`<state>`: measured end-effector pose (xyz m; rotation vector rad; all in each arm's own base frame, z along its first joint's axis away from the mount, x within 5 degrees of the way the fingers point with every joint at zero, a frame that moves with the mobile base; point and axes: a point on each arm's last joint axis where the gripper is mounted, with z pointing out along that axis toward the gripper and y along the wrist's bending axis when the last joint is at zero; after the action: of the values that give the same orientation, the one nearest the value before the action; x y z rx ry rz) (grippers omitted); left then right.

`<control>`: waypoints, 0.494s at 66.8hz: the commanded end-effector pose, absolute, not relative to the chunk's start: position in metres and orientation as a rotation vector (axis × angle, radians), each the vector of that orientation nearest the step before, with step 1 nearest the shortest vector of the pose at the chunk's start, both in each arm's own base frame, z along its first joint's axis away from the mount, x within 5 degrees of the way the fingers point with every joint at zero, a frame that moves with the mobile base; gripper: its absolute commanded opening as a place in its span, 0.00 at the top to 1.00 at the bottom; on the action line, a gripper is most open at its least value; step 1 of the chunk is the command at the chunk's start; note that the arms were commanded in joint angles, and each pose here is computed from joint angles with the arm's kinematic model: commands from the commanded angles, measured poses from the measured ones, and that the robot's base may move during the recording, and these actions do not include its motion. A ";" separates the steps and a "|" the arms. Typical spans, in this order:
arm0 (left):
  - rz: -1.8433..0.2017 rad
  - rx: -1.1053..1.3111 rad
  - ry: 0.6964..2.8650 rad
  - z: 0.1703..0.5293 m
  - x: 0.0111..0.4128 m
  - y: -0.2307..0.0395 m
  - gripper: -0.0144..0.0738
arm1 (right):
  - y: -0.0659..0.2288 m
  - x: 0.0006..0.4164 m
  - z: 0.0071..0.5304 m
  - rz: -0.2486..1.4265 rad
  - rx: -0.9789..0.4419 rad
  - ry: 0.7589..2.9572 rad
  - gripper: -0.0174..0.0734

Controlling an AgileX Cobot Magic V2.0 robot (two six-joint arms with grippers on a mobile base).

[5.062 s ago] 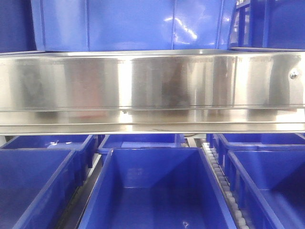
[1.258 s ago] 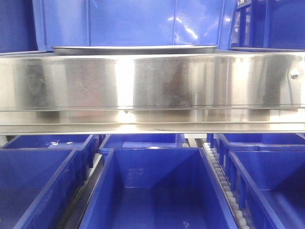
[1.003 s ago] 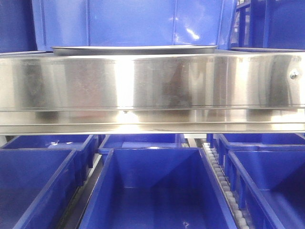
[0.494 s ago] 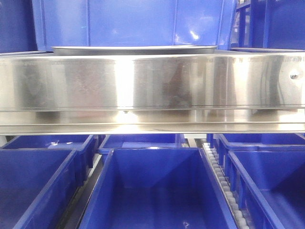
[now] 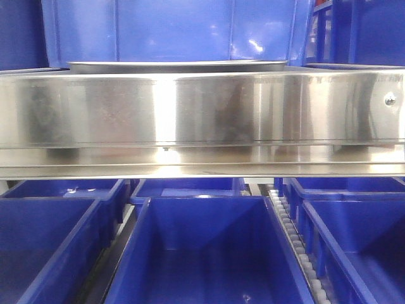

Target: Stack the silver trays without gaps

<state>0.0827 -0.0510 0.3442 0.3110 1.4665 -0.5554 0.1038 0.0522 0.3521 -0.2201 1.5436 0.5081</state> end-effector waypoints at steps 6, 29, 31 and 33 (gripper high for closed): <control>-0.563 0.320 1.448 0.346 0.081 -0.051 0.85 | 0.052 0.103 0.352 0.527 -0.210 1.538 0.83; -0.563 0.320 1.448 0.346 0.081 -0.051 0.85 | 0.010 0.082 0.274 0.118 -0.075 1.392 0.83; -0.563 0.320 1.448 0.346 0.081 -0.051 0.85 | 0.007 0.079 0.264 0.094 -0.047 1.412 0.83; -0.563 0.320 1.448 0.346 0.081 -0.051 0.85 | 0.005 0.076 0.256 0.075 -0.027 1.437 0.83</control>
<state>0.0827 -0.0510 0.3442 0.3110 1.4665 -0.5554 0.0823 0.0107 0.2680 -0.0659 1.4536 0.1384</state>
